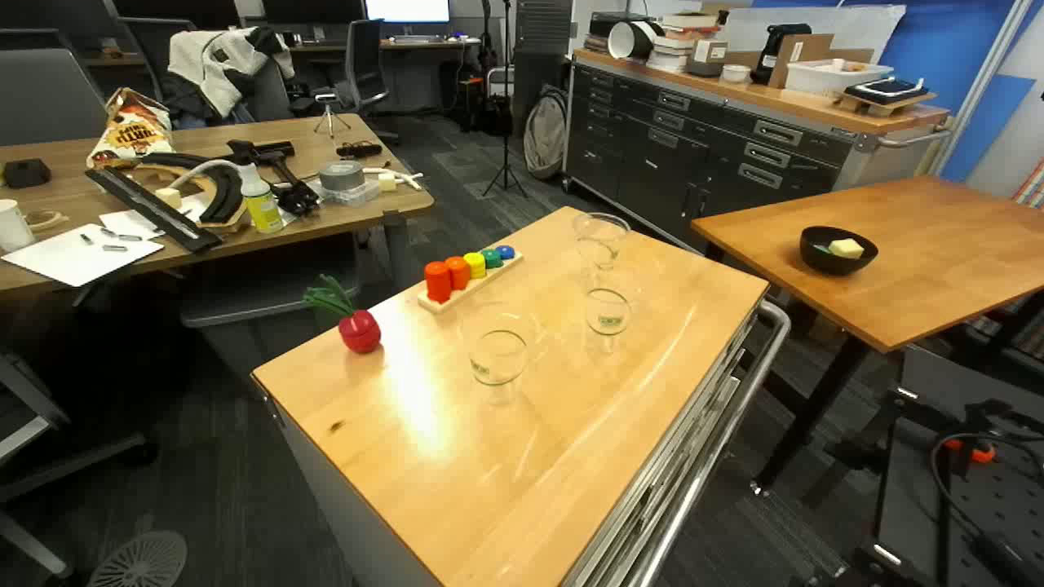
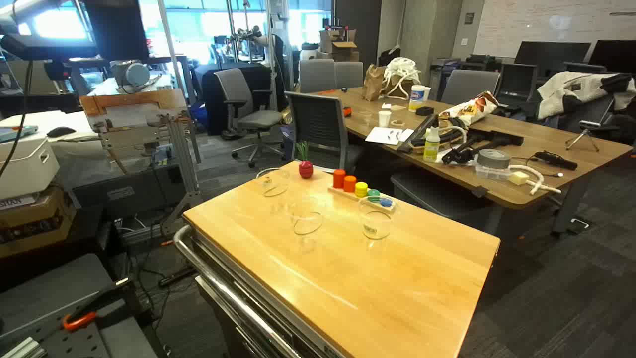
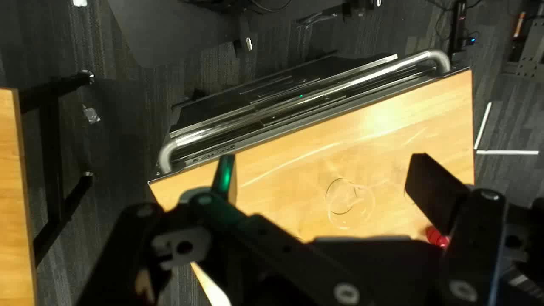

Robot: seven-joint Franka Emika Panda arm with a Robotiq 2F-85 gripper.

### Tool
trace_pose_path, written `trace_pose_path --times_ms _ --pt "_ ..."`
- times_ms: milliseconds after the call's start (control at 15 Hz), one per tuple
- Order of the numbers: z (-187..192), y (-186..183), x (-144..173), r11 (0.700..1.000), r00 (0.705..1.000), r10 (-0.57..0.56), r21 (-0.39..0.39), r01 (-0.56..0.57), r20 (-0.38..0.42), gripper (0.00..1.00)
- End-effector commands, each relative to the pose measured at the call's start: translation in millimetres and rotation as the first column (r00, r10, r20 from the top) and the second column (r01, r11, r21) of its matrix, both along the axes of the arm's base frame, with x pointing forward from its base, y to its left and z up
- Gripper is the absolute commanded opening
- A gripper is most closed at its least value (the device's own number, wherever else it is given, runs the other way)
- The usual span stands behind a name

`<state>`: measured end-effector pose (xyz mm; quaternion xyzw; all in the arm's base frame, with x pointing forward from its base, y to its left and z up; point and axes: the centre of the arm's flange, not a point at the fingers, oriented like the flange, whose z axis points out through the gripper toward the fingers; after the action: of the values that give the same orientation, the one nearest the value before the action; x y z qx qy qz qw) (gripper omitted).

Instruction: Put the cups in one cup

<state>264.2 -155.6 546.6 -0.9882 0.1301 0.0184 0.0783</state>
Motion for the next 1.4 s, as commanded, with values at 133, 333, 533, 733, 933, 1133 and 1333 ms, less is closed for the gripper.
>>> trace_pose_path --times_ms 133,333,533,733,933,1133,1333 --pt "7 -1 0 1.0 1.0 -0.003 -0.006 0.003 0.015 1.0" --pt "9 -2 0 1.0 1.0 -0.003 -0.007 0.003 0.019 1.0" --pt "9 -2 0 1.0 1.0 -0.003 -0.007 0.003 0.019 1.0" --pt "9 -2 0 1.0 1.0 -0.003 -0.007 0.003 0.019 1.0" --pt "9 -2 0 1.0 1.0 -0.003 -0.007 0.003 0.019 1.0" --pt "6 3 13 0.998 0.997 -0.063 -0.021 0.064 0.044 1.0" --pt "8 17 51 0.995 0.993 -0.078 -0.054 0.083 0.089 1.0"
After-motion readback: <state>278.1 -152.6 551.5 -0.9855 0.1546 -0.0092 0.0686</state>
